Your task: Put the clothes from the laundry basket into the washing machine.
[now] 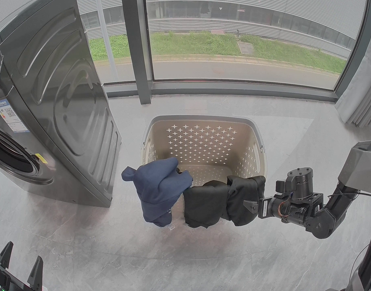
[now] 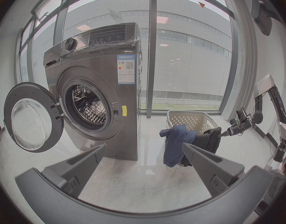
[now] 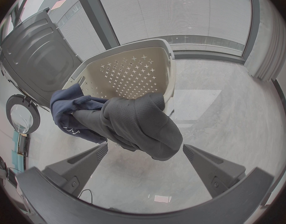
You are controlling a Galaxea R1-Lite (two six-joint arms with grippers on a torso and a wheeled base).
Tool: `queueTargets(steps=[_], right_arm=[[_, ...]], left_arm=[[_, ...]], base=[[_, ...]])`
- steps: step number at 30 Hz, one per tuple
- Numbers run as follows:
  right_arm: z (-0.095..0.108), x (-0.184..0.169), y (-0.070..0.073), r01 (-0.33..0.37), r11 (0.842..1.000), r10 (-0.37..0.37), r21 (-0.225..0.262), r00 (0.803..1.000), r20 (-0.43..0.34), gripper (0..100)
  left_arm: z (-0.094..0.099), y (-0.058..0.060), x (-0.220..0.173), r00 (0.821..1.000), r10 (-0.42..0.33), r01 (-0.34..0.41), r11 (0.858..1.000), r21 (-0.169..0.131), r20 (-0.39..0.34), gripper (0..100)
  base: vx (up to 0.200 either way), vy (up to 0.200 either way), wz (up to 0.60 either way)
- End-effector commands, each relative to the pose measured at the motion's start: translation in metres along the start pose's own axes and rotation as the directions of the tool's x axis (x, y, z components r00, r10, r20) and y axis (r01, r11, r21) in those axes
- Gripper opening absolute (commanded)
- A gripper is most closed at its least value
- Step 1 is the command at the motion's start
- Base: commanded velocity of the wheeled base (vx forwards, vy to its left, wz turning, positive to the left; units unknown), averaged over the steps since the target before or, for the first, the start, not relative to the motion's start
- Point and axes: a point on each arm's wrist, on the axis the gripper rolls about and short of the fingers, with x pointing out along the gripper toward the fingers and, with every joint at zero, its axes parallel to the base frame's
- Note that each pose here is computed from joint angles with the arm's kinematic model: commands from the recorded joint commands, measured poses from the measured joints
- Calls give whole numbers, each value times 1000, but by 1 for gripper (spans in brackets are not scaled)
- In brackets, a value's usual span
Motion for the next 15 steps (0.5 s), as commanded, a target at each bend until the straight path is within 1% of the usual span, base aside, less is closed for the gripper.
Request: queueTargets(steps=[1,11,15], right_arm=[[-5,16,1,2,1000,-2,-3,1000,-18,100],[-2,37,3,-3,1000,3,-8,1000,-2,100],[0,40,4,-13,1000,13,-8,1000,7,100]], left_arm=[[-5,0,0,1000,0,0,1000,-1,-5,100],[-5,0,0,1000,0,0,1000,-3,-5,100],[-5,0,0,1000,0,0,1000,-3,-5,100]], base=[[0,0,0],[0,0,0],[0,0,0]])
